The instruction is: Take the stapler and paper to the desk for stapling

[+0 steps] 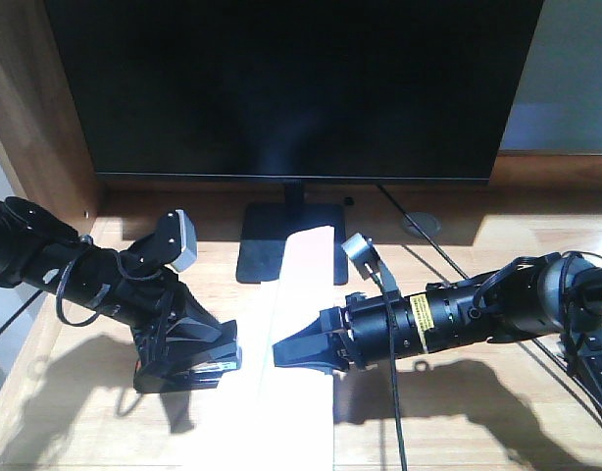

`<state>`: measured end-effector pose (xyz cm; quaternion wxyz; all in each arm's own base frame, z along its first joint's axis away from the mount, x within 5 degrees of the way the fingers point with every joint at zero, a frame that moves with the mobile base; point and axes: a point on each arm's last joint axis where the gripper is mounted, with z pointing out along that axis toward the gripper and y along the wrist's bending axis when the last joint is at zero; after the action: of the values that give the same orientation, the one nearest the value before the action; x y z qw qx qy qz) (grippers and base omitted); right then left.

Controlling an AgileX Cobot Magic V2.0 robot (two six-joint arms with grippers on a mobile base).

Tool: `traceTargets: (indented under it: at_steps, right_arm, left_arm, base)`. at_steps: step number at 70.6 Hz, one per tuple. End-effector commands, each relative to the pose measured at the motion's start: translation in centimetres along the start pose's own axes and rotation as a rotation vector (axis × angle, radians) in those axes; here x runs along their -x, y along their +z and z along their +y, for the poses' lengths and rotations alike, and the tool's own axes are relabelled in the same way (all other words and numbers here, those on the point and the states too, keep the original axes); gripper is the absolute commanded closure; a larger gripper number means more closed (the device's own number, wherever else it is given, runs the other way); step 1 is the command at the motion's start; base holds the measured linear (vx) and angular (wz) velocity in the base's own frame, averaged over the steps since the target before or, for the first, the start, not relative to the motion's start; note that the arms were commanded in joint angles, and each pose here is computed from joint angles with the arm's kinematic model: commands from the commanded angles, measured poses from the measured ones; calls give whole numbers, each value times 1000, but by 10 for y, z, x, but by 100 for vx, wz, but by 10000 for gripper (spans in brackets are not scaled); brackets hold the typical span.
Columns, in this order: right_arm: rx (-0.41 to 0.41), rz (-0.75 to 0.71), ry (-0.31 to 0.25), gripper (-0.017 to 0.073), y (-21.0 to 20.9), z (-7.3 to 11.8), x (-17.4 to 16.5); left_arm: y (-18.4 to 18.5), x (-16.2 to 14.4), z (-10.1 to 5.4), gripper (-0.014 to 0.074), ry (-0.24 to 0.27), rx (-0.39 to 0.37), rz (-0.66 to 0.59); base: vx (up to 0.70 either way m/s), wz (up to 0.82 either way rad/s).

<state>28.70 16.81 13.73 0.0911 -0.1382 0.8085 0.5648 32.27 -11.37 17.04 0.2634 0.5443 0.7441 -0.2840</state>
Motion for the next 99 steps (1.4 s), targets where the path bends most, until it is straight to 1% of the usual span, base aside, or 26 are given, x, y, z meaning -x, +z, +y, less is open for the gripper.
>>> traceTargets:
  at_steps: [1,10,16,27,34,37,47,54,58,66,77,86,91,99]
  right_arm:
    - [34,-32,-3,562,-8,18,10]
    - [4,-6,33,562,-14,14,8]
    - [-17,3,33,562,-17,14,8]
    - [-36,1,21,562,-19,14,9]
    - [-25,2,-28,562,-19,15,9]
    - [-19,4,-38,562,-19,16,8]
    - [-21,6,-37,562,-19,16,8]
    - [-22,6,-22,562,-19,16,8]
    - [-20,3,-27,562,-20,17,9]
    - [-18,-10,-72,562,-24,27,10]
    - [-10,-29,-161,562,-31,44,12]
    - [27,-23,-215,562,-34,54,11]
    - [51,-13,-234,562,-34,56,10]
    - [53,-7,-249,562,-33,55,9]
  left_arm:
    - [-12,19,-3,600,18,11,-68]
    - [-12,19,-3,600,18,11,-68]
    - [-12,19,-3,600,18,11,-68]
    - [-12,19,-3,600,18,11,-68]
    - [-12,19,-3,600,18,11,-68]
    - [-12,19,-3,600,18,11,-68]
    - [-12,19,-3,600,18,11,-68]
    - [-12,19,-3,600,18,11,-68]
    - [-12,19,-3,600,18,11,-68]
    - [-12,19,-3,600,18,11,-68]
    - [-12,19,-3,600,18,11,-68]
    - [-12,19,-3,600,18,11,-68]
    - [-12,19,-3,600,18,11,-68]
    - [-12,19,-3,600,18,11,-68]
  base:
    - [0,0]
    - [0,0]
    - [0,0]
    - [0,0]
    - [0,0]
    - [0,0]
    - [0,0]
    - [0,0]
    - [0,0]
    - [0,0]
    - [0,0]
    - [0,0]
    - [0,0]
    - [0,0]
